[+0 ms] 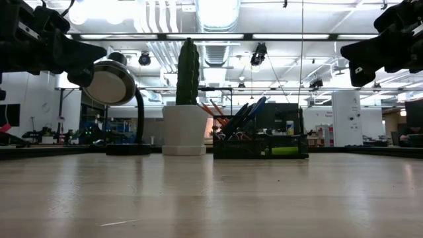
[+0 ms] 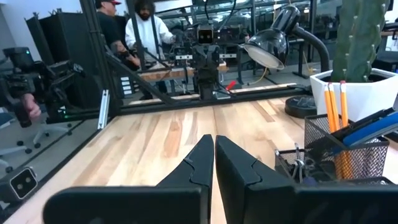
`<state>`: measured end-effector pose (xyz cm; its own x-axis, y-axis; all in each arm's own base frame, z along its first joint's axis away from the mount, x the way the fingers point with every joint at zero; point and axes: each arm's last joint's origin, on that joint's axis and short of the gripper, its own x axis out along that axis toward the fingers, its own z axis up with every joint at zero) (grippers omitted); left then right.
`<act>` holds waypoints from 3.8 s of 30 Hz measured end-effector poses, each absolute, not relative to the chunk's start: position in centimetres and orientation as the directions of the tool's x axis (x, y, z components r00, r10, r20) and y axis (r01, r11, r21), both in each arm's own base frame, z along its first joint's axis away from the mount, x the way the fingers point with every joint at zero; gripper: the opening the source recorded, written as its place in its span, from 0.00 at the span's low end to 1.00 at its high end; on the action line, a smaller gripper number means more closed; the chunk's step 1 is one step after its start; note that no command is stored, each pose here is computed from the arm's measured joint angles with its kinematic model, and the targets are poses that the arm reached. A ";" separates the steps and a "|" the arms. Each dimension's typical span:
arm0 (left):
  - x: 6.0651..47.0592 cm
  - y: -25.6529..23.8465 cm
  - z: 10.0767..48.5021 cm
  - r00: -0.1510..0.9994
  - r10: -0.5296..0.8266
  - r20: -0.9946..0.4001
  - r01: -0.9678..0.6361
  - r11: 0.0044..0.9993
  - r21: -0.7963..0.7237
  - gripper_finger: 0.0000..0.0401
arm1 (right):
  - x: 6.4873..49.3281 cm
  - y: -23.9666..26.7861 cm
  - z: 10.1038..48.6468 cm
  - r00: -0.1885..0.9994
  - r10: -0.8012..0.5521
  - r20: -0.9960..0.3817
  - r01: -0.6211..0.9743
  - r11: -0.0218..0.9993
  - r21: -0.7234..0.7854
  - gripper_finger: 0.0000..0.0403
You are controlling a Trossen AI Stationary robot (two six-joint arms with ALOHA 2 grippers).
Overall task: Pick and place office supplies into organizer
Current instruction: Return to Home Position
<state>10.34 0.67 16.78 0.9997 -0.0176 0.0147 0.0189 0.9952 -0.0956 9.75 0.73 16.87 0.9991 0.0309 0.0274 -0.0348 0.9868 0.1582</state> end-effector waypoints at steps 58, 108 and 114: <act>10.4 0.7 16.8 1.000 -0.018 0.011 0.019 0.989 -0.148 0.00 | 9.8 0.7 16.8 0.999 0.031 0.018 -0.034 0.976 0.216 0.02; 10.4 0.7 16.8 1.000 -0.018 0.011 0.019 0.989 -0.148 0.00 | 9.8 0.7 16.8 0.999 0.031 0.018 -0.034 0.976 0.216 0.02; 10.4 0.7 16.8 1.000 -0.018 0.011 0.019 0.989 -0.148 0.00 | 9.8 0.7 16.8 0.999 0.031 0.018 -0.034 0.976 0.216 0.02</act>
<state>10.37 0.67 16.76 0.9998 -0.0179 0.0112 0.0193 0.9888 -0.1479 9.81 0.74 16.82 0.9993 0.0312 0.0185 -0.0345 0.9757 0.2163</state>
